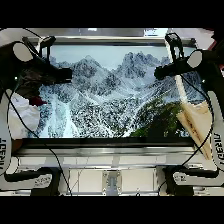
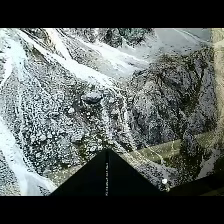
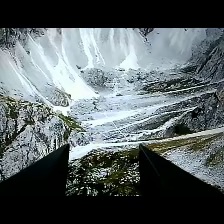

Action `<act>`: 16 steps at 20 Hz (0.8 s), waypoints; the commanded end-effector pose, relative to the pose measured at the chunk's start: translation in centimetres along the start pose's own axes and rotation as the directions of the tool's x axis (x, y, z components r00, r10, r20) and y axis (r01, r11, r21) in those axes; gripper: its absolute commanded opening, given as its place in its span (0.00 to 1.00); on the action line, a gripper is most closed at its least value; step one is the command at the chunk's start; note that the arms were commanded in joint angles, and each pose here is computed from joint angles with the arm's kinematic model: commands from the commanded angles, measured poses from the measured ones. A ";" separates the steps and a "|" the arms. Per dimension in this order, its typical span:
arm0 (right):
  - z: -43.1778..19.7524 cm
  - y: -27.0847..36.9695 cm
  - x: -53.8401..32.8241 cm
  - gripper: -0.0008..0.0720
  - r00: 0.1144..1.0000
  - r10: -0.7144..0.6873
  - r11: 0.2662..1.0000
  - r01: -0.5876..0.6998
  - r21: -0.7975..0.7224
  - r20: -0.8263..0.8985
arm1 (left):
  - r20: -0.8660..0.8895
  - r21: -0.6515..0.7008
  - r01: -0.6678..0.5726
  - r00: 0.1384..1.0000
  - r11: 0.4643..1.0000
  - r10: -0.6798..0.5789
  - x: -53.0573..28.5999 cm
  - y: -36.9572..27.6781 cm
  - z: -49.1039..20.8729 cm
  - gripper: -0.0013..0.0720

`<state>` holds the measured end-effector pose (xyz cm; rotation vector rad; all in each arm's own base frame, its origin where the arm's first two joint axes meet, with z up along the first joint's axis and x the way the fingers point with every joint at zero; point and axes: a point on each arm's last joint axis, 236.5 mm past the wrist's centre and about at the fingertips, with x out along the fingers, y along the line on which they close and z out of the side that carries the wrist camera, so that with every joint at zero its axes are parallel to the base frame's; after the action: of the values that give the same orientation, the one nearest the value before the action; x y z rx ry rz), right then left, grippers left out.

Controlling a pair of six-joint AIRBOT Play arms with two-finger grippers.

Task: Fold the shirts.

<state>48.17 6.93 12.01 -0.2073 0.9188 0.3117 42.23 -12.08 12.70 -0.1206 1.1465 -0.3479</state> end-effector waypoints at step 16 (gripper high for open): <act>2.6 -3.9 -0.5 0.68 0.980 -0.166 0.927 0.193 -0.323 0.107 | -0.155 -0.554 -0.611 0.743 0.565 0.652 -7.6 33.4 -7.6 1.00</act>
<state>50.09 4.55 13.12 -0.5066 0.8174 0.3152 41.48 18.41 10.04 -0.0306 1.1098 0.5781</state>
